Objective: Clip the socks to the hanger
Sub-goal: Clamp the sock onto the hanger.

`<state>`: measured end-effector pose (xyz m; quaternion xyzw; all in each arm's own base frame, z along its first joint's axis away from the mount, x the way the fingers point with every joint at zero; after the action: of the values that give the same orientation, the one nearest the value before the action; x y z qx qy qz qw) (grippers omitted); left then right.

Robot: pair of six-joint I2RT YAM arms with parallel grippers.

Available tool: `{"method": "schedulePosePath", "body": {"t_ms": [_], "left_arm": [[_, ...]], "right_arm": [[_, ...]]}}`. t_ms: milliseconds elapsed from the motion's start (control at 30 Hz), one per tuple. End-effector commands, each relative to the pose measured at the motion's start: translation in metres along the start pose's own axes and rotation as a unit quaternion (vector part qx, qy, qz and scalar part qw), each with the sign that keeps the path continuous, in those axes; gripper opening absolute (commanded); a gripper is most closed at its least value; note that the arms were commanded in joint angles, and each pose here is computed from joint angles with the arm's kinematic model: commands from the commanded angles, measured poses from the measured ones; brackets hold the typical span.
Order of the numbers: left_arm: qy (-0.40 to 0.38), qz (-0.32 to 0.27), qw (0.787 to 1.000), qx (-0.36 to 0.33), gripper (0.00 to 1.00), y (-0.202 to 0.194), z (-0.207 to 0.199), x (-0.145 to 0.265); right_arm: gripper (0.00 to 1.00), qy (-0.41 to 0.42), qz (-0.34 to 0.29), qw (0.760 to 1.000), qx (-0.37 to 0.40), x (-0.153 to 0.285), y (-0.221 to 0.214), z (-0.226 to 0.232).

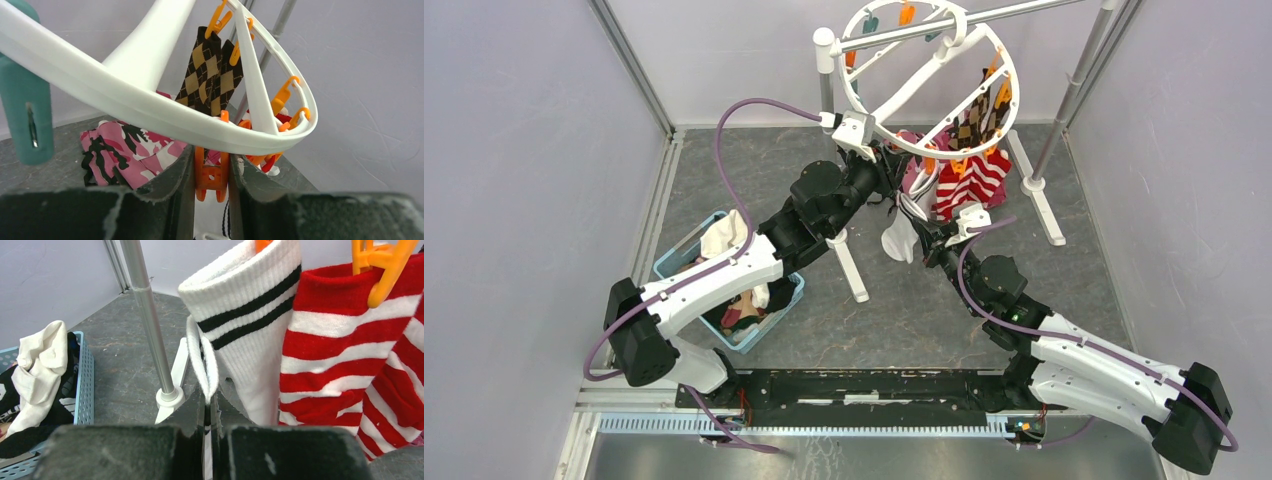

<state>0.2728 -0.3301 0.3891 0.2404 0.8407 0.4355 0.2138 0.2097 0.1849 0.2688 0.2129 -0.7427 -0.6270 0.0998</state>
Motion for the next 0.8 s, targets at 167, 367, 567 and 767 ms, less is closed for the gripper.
{"method": "schedulePosePath", "body": {"t_ms": [167,367,567,767], "left_arm": [[-0.018,-0.036,0.999,-0.011,0.02,0.032,-0.016,0.005],[-0.007,-0.034,0.999,-0.009,0.02,0.031,-0.015,0.003],[-0.007,-0.032,0.999,-0.01,0.02,0.03,-0.014,0.003],[-0.007,-0.032,0.999,-0.012,0.02,0.031,-0.014,0.003]], "right_arm": [[0.0,0.0,-0.045,0.999,-0.021,-0.002,0.027,-0.003],[0.0,0.036,-0.08,0.996,-0.016,-0.001,0.045,0.002],[0.0,0.063,-0.093,0.993,-0.018,-0.005,0.055,0.009],[0.0,0.102,-0.1,0.99,-0.02,-0.011,0.064,0.02]]}}
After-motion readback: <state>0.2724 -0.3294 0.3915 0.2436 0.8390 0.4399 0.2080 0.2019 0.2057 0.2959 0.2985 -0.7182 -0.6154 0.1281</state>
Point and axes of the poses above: each gripper's point midway between its finger pads, its own x axis back along the fingers, its own z axis along the line the jaws close on, y = z × x, the point moved 6 cm from there along x, back along the fingers, and after that the axes turned 15 degrees about x, right-handed, at the moved point
